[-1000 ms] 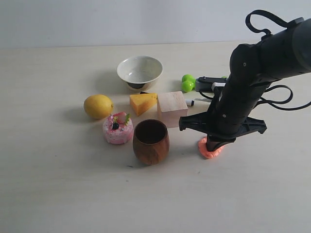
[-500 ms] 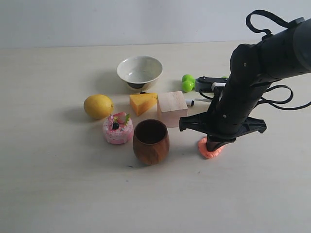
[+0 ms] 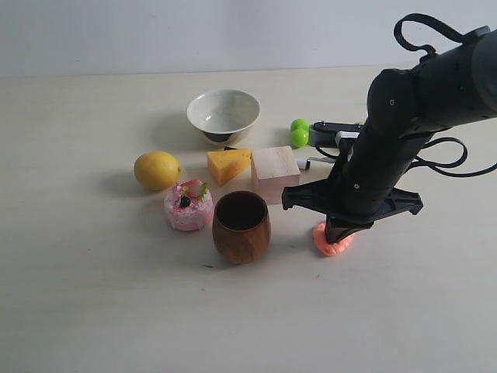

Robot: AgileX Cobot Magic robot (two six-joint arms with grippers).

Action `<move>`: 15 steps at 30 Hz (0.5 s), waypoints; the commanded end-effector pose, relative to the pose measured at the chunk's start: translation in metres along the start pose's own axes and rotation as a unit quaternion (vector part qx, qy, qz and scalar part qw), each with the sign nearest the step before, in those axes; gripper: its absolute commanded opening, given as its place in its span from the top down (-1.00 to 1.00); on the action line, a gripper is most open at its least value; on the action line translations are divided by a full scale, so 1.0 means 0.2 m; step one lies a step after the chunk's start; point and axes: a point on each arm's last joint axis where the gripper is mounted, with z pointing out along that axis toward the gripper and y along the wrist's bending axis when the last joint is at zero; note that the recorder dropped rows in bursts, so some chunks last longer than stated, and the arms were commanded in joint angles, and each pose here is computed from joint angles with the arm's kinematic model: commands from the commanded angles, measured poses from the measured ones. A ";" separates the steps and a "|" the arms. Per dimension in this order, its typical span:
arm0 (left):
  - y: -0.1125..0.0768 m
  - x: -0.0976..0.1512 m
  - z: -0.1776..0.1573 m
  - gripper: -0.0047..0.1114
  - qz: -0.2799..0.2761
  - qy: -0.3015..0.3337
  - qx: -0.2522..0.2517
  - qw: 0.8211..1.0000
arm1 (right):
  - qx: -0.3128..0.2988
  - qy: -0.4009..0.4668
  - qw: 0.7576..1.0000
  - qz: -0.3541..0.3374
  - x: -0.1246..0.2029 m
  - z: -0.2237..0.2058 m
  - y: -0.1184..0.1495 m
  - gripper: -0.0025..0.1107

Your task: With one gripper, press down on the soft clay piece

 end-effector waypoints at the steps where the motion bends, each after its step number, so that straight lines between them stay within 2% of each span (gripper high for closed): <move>1: 0.00 -0.01 0.00 0.92 -0.001 -0.009 0.000 1.000 | -0.004 -0.010 1.000 -0.006 0.00 -0.01 0.00 0.96; 15: 0.00 -0.01 0.00 0.92 -0.001 -0.009 0.000 1.000 | -0.008 -0.018 1.000 -0.011 0.00 -0.05 0.01 0.96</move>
